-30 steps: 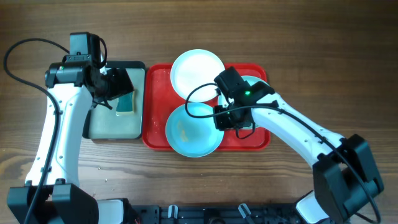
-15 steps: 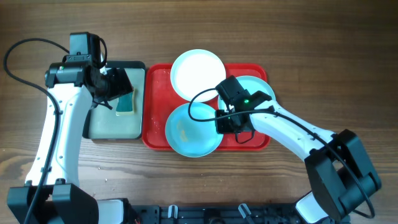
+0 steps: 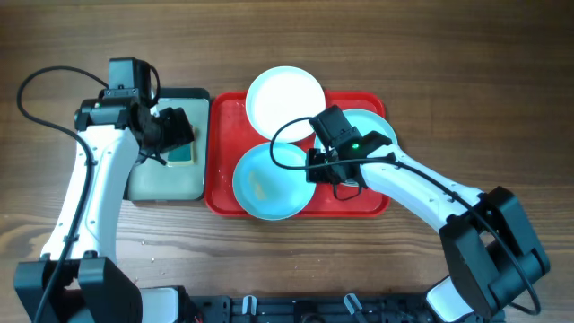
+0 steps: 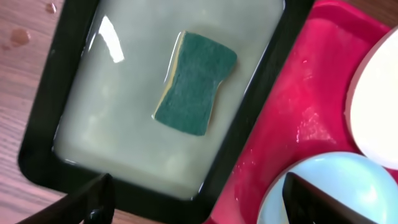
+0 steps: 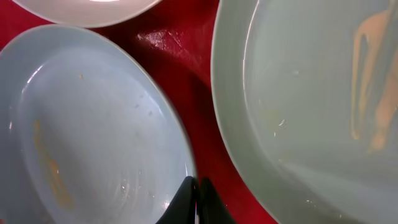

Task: Clean dirty plates on tray and stack at the side
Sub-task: 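Grasp the green sponge with the left gripper and lift it from the water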

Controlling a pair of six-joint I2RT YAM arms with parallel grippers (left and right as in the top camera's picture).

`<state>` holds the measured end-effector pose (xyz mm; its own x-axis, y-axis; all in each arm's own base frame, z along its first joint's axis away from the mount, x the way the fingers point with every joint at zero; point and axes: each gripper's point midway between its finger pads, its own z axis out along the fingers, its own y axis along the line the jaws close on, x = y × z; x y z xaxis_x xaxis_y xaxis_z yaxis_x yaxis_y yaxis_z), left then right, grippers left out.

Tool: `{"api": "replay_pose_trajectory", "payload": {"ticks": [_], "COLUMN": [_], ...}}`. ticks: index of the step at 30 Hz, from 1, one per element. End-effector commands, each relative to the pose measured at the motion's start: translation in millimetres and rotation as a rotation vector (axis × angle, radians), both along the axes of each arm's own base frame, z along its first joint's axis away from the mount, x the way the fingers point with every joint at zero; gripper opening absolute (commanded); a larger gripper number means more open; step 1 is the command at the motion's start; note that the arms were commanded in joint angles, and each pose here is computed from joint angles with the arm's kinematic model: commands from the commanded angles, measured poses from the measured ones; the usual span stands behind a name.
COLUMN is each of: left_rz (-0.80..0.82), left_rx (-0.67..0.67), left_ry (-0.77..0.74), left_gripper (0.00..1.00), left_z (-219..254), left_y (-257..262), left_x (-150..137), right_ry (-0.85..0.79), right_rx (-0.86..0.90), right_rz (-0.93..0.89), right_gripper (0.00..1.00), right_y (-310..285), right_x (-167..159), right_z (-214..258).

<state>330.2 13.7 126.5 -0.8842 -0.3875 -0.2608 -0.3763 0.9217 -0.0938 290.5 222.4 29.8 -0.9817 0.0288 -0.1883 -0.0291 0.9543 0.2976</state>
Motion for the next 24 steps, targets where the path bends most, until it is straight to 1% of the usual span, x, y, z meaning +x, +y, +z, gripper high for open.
{"api": "replay_pose_trajectory", "payload": {"ticks": [1, 6, 11, 15, 19, 22, 23, 24], "left_rz": [-0.067, -0.202, -0.327, -0.33, -0.344, -0.352, -0.352, -0.351], "left_rx": [0.036, 0.083, 0.122, 0.111, 0.109, 0.111, 0.112, 0.113], "left_ry": [0.0, -0.081, -0.06, 0.01, 0.038, 0.037, 0.035, 0.032], "left_gripper": [0.73, 0.66, 0.58, 0.6, 0.59, 0.43, 0.4, 0.4], "left_z": [-20.3, -39.7, -70.7, -104.4, -123.2, -126.0, -125.8, -125.6], "left_y": [2.1, 2.2, 3.0, 3.6, 3.7, 3.8, 3.8, 4.1], "left_x": [0.3, 21.8, 38.6, 38.6, 40.0, 41.5, 42.1, 42.8], "right_ry": [-0.013, -0.026, -0.028, -0.035, -0.035, -0.035, -0.035, -0.035], "right_rx": [-0.011, -0.019, -0.02, -0.019, -0.019, -0.019, -0.018, -0.018], "right_rz": [-0.035, -0.041, -0.036, -0.038, -0.037, -0.037, -0.037, -0.037], "right_gripper": [0.04, 0.04, 0.04, 0.04, 0.04, 0.04, 0.04, 0.04], "right_y": [-2.5, -3.7, -3.7, -3.3, -3.3, -3.3, -3.0, -3.0], "right_x": [5.9, 8.7, 8.6, 10.3, 10.3, 10.3, 10.2, 10.2], "right_z": [-4.0, -3.7, -3.8, -3.3, -3.3, -3.3, -3.3, -3.1]}}
